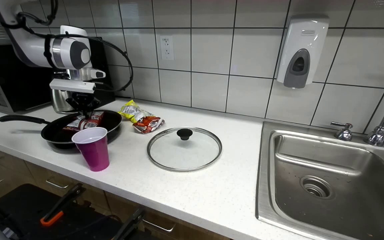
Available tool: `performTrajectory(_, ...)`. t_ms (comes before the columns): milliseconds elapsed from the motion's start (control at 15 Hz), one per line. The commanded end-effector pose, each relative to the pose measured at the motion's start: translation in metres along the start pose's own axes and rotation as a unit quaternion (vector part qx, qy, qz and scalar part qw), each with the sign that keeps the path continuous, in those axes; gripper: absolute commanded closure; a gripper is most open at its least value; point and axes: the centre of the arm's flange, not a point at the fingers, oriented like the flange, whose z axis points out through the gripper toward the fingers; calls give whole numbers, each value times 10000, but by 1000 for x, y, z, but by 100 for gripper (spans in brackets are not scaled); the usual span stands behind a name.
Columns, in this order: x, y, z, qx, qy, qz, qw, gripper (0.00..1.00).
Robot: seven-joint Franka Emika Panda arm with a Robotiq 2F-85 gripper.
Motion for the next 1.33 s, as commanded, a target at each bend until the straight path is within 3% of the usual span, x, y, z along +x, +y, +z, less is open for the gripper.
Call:
performTrajectory(0, 9, 3, -3, 114, -89, -4, 9999, 73)
performTrajectory(667, 11, 13, -27, 42, 157, 102, 9998, 1)
performTrajectory(1267, 12, 46, -55, -66, 342, 365, 9987, 0)
